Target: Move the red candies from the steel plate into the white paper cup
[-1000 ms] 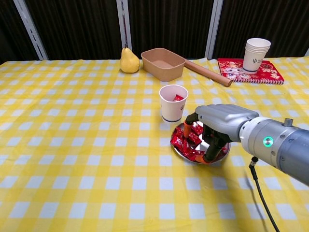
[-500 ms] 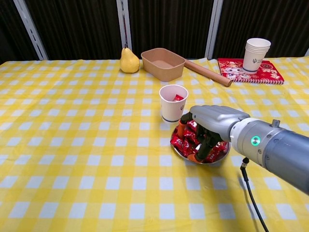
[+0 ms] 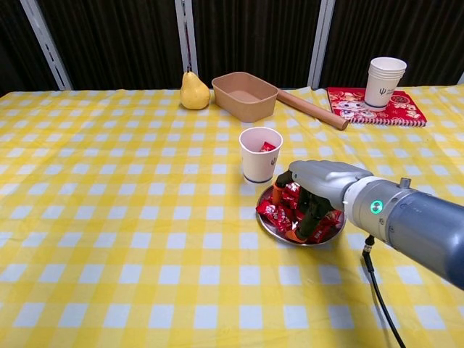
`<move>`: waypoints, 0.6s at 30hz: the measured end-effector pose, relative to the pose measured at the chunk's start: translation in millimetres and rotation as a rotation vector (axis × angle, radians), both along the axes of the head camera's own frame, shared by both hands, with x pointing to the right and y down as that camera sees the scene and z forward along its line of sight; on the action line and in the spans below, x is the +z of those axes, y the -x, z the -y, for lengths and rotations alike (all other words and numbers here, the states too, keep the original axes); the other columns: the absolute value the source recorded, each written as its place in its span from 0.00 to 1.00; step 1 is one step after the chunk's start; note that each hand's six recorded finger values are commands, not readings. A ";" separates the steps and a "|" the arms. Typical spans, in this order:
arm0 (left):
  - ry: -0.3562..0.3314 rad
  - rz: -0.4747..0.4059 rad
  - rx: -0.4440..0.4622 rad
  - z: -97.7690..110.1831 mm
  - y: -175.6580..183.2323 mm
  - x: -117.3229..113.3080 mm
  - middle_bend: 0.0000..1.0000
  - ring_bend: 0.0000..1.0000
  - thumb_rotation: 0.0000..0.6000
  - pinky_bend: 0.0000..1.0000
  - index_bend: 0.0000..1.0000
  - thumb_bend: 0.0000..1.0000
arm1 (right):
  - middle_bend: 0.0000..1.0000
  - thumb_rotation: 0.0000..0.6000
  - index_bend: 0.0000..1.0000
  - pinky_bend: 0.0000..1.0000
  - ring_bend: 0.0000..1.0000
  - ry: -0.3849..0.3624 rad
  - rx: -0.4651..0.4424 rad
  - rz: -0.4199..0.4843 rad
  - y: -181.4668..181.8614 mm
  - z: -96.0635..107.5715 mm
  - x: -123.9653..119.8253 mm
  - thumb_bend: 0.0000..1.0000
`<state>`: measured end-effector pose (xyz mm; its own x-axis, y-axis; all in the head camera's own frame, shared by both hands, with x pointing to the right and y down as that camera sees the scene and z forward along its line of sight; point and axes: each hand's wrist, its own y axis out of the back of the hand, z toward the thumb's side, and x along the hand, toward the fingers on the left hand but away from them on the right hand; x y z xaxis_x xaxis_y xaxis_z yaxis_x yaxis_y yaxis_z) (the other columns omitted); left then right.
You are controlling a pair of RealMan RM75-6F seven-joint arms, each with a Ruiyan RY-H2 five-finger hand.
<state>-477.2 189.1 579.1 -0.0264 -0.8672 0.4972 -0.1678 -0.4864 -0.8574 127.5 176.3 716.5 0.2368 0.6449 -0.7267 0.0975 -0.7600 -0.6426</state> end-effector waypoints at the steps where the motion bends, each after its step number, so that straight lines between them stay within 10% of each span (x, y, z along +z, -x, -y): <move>1: 0.000 0.000 -0.001 0.0 0.0 0.0 0.00 0.00 1.00 0.00 0.05 0.00 | 0.93 1.00 0.35 0.98 0.94 0.002 0.001 -0.001 -0.2 0.2 0.8 0.32; 18: -0.002 -0.002 -0.002 0.1 0.0 -0.5 0.00 0.00 1.00 0.00 0.05 0.00 | 0.93 1.00 0.52 0.98 0.94 0.018 0.012 0.015 -0.8 -1.1 2.3 0.55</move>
